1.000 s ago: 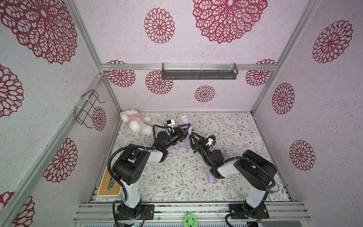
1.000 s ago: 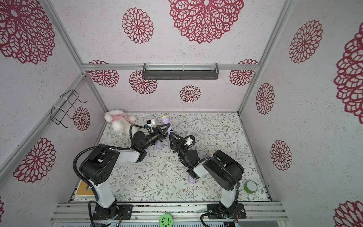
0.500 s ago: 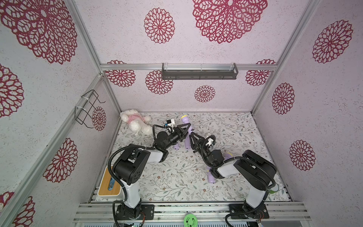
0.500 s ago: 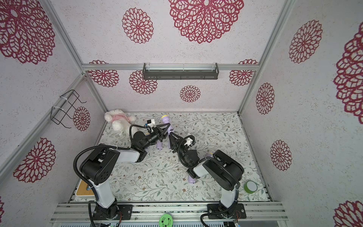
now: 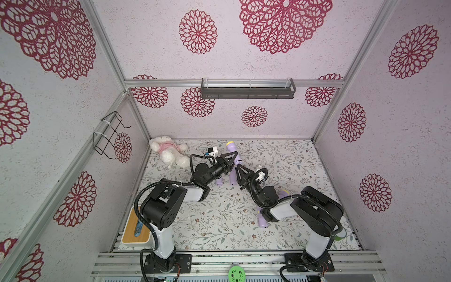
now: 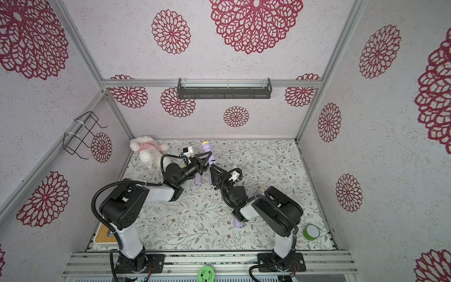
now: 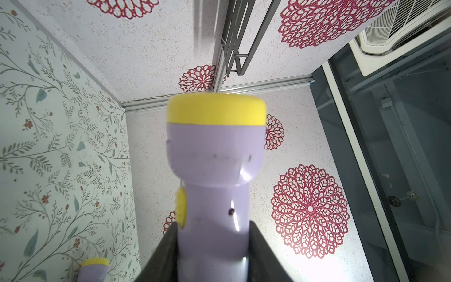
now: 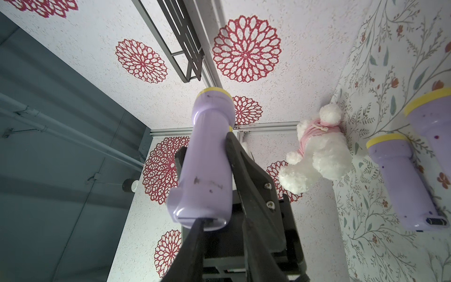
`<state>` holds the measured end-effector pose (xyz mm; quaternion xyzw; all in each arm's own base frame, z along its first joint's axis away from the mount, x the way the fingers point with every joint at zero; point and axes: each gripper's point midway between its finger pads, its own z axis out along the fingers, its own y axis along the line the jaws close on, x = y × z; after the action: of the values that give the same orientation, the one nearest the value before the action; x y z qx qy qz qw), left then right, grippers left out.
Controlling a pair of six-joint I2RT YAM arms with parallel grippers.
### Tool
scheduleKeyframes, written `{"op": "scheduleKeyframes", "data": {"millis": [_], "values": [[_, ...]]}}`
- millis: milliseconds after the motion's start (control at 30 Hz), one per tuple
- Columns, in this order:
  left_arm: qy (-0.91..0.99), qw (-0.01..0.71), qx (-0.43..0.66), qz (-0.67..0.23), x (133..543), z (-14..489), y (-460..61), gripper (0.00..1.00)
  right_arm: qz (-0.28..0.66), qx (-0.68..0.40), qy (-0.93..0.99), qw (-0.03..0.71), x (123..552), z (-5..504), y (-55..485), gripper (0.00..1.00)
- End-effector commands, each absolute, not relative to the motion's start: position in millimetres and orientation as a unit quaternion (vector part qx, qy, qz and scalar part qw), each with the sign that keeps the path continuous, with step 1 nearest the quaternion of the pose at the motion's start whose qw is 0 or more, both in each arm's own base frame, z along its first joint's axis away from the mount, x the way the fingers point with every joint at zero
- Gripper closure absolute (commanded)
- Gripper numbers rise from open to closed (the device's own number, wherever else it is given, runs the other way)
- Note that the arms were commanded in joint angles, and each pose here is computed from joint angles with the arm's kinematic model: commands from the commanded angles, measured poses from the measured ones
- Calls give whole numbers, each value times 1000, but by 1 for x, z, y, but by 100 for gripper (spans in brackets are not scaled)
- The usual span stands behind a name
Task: Close the plug at the bottom of the flashlight
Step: Close the plug of the flashlight.
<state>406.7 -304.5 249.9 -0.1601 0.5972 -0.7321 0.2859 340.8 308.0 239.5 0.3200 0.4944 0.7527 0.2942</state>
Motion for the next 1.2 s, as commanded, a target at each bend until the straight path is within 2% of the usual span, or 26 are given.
{"op": "scheduleKeyframes", "data": {"millis": [0, 533, 1167], "values": [[572, 249, -67, -779, 363, 282, -339, 100, 770, 312, 459, 315, 342, 262, 301, 72], [557, 260, -57, -787, 360, 297, -334, 100, 748, 337, 480, 310, 344, 231, 298, 71], [597, 285, -91, -745, 377, 277, -319, 100, 756, 297, 466, 351, 330, 269, 285, 60]]}}
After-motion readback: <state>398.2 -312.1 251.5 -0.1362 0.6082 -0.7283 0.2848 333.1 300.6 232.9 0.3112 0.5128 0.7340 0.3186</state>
